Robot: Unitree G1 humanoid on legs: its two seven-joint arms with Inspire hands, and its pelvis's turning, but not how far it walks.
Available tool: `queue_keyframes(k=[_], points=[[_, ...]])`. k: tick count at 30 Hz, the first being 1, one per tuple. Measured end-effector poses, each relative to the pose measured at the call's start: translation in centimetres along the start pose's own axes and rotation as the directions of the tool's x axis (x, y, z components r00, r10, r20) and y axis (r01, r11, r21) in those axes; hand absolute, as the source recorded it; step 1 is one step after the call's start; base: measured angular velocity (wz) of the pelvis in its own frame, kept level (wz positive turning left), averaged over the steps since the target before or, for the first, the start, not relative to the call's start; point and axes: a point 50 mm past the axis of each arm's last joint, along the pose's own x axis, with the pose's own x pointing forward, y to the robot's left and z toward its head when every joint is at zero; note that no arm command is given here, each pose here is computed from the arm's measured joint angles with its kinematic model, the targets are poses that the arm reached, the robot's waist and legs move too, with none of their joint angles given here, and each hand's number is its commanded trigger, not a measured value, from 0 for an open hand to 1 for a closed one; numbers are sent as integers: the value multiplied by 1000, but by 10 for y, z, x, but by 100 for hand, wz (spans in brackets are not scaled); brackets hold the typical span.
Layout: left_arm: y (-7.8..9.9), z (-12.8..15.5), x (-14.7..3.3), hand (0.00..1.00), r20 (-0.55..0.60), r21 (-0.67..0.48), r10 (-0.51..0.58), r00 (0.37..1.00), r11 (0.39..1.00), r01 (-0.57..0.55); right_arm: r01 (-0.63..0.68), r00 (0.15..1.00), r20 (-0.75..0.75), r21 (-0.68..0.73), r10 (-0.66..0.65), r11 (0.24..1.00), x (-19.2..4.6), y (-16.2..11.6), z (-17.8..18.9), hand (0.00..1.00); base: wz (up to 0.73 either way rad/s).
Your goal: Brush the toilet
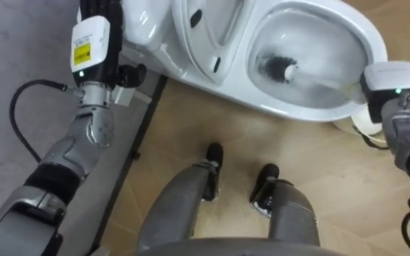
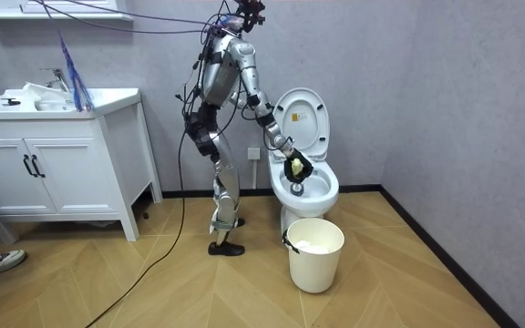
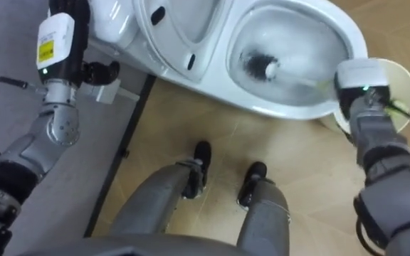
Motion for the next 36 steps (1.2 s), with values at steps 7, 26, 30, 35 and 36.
queue_keyframes(k=[7,26,30,35,36], points=[[1,4,5,0,24,43,-2,1000,999,1,108,994,31,-77,-106,991,5,-16,4,100,2],[-33,9,-37,0,-20,0,-99,995,995,99,-34,994,97,-206,55,978,-42,61,35,100,0],[-34,4,-43,0,-44,-18,-102,994,995,101,-49,992,104,-204,72,978,-50,70,36,100,-2],[-35,5,-44,0,-61,-55,-91,994,995,88,-49,995,75,-172,62,984,-48,68,29,100,-1],[-35,7,-43,0,-55,-57,-86,995,995,83,-49,996,67,-156,61,987,-47,67,26,100,0]])
